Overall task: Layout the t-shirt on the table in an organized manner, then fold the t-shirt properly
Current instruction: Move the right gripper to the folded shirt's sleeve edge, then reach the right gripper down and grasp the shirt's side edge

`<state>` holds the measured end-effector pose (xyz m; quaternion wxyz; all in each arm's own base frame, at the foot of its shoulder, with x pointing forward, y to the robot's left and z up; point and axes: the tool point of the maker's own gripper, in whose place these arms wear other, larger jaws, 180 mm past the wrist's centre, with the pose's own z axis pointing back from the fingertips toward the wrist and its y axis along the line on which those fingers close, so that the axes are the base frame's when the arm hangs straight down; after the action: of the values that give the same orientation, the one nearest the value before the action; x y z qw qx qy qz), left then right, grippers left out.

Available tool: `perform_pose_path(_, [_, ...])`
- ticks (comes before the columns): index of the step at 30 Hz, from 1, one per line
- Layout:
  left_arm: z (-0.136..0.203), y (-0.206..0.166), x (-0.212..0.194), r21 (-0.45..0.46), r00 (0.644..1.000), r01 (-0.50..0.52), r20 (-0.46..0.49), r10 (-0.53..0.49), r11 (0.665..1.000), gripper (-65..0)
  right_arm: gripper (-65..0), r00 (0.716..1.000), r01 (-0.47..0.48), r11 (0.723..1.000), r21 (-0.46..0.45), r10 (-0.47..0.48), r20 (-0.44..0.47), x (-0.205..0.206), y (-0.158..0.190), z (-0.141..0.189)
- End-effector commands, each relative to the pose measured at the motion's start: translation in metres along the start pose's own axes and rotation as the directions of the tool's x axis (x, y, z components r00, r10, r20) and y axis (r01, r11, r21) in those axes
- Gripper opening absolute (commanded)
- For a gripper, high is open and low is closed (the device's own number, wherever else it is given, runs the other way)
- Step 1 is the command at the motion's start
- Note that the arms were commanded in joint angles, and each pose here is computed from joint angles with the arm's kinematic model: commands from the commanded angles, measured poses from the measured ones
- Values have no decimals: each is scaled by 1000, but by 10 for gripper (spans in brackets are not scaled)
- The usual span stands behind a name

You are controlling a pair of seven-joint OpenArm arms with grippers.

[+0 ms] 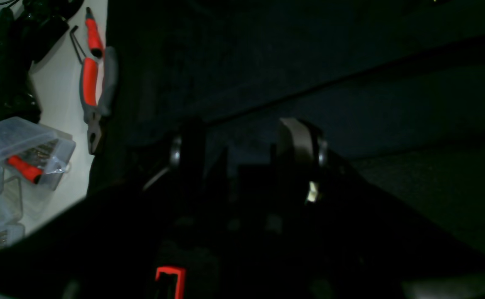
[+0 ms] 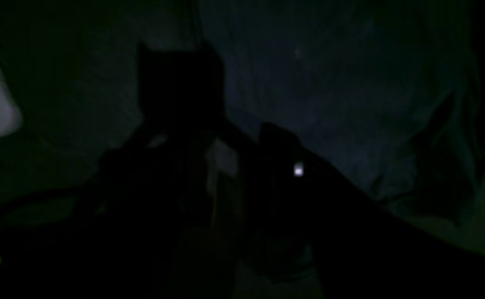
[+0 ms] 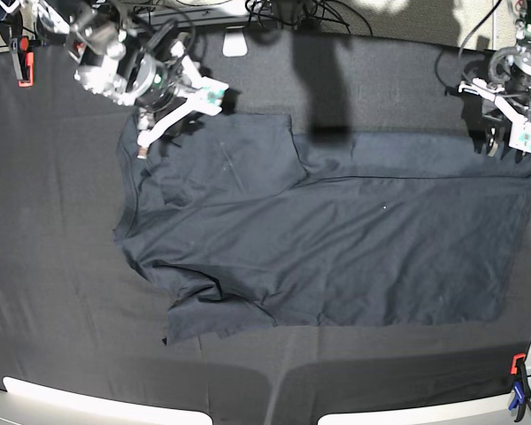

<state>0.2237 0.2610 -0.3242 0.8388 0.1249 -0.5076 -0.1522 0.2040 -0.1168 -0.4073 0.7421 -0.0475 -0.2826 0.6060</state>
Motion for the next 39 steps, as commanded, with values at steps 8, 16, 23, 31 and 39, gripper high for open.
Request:
perform_pose_path(8, [2,6,11,15,999,14,39,-14,1000,-388,-560,996,-6,999,-42,9,83,16,-17,2])
perform_pose_path(16, [2,6,11,15,999,13,38,-14,1000,-388,-650,991,48,971,-235,-16,135,39,-87,6])
perform_pose_path(23, [2,6,10,15,999,13,34,-14,1000,-388,-650,978,158,937,-312,-105,179,62,-143,-22])
perform_pose_path(31, [2,6,10,15,999,13,34,-14,1000,-388,-650,953,299,867,-399,-246,179,66,-216,-60])
perform_pose_path(39, [2,6,10,15,999,13,34,-14,1000,-388,-448,915,386,851,-357,-303,268,106,-245,-77])
